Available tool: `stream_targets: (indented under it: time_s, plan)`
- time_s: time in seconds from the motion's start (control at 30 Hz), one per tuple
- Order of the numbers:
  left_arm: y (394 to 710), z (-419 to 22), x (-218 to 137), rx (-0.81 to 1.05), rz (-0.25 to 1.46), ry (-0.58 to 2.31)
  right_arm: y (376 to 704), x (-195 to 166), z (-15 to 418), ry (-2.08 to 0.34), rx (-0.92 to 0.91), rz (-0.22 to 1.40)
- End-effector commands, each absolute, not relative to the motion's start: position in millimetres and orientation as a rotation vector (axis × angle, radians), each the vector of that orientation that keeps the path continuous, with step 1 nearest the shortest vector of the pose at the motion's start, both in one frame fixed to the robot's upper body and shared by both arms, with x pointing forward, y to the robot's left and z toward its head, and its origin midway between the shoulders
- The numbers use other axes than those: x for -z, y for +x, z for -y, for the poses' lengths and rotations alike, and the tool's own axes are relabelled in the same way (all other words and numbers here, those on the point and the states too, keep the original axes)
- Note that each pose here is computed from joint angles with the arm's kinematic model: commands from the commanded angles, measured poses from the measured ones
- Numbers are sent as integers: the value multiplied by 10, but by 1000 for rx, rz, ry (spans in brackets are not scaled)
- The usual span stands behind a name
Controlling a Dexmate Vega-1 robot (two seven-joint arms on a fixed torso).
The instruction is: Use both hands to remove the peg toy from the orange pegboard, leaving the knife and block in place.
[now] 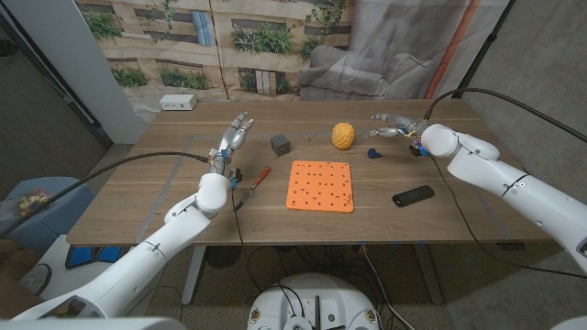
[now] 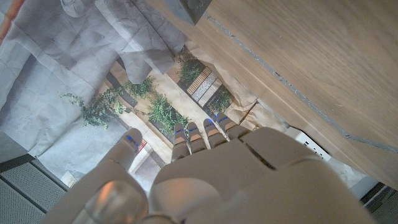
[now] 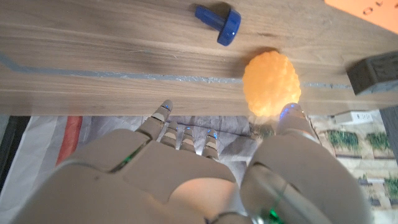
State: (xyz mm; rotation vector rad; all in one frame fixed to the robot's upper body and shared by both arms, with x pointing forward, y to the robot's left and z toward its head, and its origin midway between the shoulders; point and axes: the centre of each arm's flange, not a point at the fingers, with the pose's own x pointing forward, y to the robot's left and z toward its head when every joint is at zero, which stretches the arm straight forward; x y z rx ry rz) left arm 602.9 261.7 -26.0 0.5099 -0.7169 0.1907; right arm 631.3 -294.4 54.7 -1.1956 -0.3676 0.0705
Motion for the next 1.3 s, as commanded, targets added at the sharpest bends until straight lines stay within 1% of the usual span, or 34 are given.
stream_targets:
  time_s: [0.03,0.3,0.47,0.8,0.93,1.1,1.3]
  plan:
    - [6165,-2642,311,-208,759,389,6259,-503,3020,-904,-45,474]
    - [6299,-2637,286,-176,791,384,6241,-376,2994,-716,-20,544]
    - [6339,-2689,284,-167,782,375,6269,-301,2981,-617,-17,564]
    - [6388,-2683,220,-138,780,287,6372,-236,2990,-405,-64,616]
    - [6397,-2657,187,-99,771,265,6422,-167,3012,-273,-115,655]
    - [6421,-2631,231,-56,776,224,6453,-107,3015,-236,-145,658]
    - [6474,-2666,355,-73,788,195,6459,53,2936,-129,-141,672]
